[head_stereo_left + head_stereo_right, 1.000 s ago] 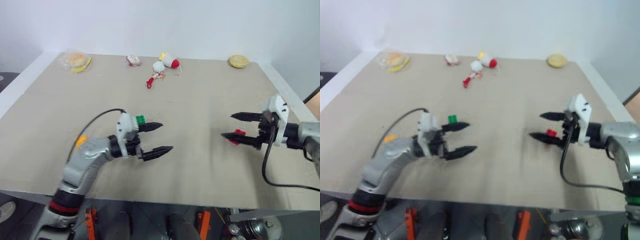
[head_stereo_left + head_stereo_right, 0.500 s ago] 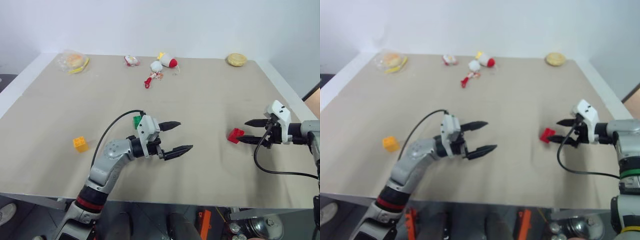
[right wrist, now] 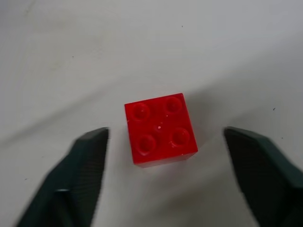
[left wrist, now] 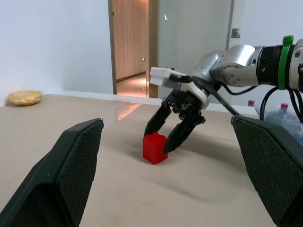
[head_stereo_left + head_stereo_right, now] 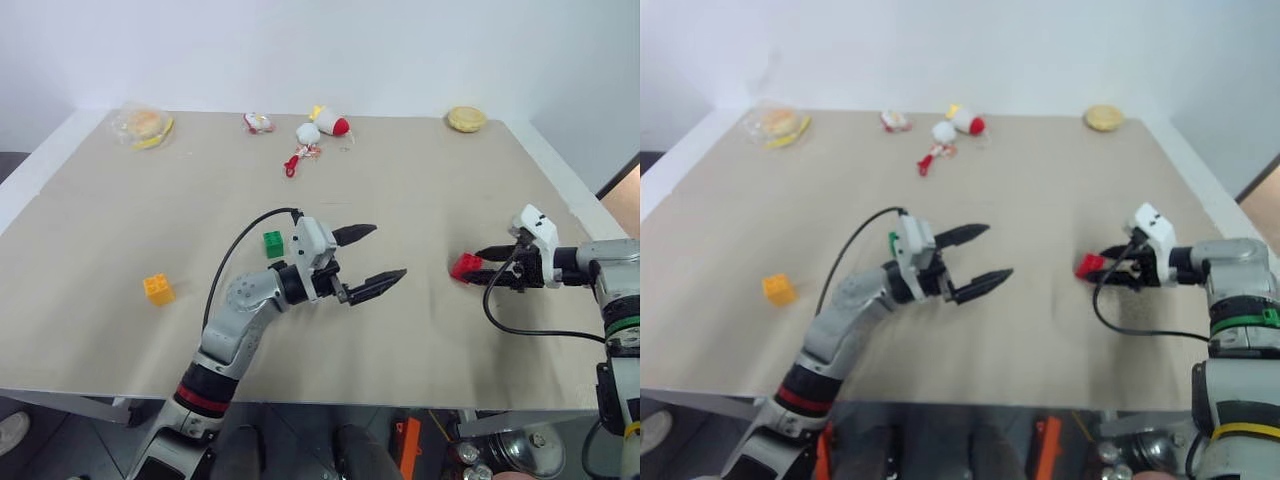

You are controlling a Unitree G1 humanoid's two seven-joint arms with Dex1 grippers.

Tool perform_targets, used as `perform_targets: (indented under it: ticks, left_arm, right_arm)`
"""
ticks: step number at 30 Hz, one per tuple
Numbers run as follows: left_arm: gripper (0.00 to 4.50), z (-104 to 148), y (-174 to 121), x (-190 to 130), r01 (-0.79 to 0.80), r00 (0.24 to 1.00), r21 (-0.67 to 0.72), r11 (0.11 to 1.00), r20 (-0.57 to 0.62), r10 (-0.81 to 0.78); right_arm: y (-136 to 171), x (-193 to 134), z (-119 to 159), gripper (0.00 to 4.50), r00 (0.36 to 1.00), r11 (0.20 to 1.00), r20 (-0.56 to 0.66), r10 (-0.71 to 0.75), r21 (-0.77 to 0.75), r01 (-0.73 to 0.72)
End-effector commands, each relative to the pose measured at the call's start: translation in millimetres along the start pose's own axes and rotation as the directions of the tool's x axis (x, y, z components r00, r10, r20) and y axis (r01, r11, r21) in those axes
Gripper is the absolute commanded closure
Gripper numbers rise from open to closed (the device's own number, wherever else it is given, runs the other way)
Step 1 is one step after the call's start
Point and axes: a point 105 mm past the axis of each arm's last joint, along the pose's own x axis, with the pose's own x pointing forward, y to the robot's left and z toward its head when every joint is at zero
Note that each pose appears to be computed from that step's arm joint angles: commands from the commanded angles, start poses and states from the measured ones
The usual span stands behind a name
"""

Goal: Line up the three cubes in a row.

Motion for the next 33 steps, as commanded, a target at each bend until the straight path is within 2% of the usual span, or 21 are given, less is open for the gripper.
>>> perform_targets:
  ticks: [1, 3, 4, 9, 12, 15, 19, 23, 33]
  left_arm:
    - [0.00, 13.2, 1.8, 3.7, 0.003, 0.999, 0.023, 1.000, 0.043, -0.004]
    - [0.00, 14.8, 3.0, 3.3, -0.004, 0.999, 0.020, 1.000, 0.051, 0.003]
    - [0.00, 15.1, 3.2, 3.4, -0.005, 0.999, 0.020, 1.000, 0.054, 0.003]
    - [0.00, 13.8, 3.4, -13.8, 0.052, 0.999, 0.067, 0.996, 0.007, -0.052]
    - [0.00, 12.1, 2.3, -37.5, 0.139, 0.989, 0.073, 0.988, -0.059, -0.135]
    - [0.00, 4.3, -2.7, -67.6, 0.251, 0.955, 0.065, 0.966, -0.179, -0.236]
    - [0.00, -0.7, -1.6, -91.4, 0.315, 0.917, 0.056, 0.947, -0.275, -0.289]
    - [0.00, -0.2, -2.5, -92.1, 0.330, 0.910, 0.049, 0.943, -0.281, -0.304]
    - [0.00, 0.0, -1.1, -81.5, 0.304, 0.926, 0.058, 0.951, -0.253, -0.280]
  right_arm:
    - [-6.0, -6.7, 13.1, 2.50, 0.999, 0.999, 0.029, -0.024, -0.030, 0.024]
    - [-5.9, -7.2, 14.9, 3.14, 0.999, 0.999, 0.033, -0.019, -0.031, 0.020]
    - [-6.1, -8.1, 16.5, 3.26, 0.999, 0.999, 0.037, -0.017, -0.034, 0.018]
    - [6.9, -16.0, 46.5, 3.26, 0.994, 0.990, 0.080, 0.081, -0.125, -0.070]
    - [34.1, -17.9, 63.5, 3.26, 0.978, 0.958, 0.058, 0.200, -0.223, -0.182]
    - [74.3, -11.7, 71.0, 3.26, 0.954, 0.891, -0.013, 0.300, -0.352, -0.286]
    - [116.2, 4.1, 66.9, 3.26, 0.924, 0.816, -0.094, 0.370, -0.442, -0.372]
    - [132.9, 9.7, 61.2, 3.26, 0.911, 0.793, -0.121, 0.395, -0.456, -0.404]
    - [129.8, 19.8, 36.4, 3.26, 0.914, 0.790, -0.200, 0.352, -0.461, -0.405]
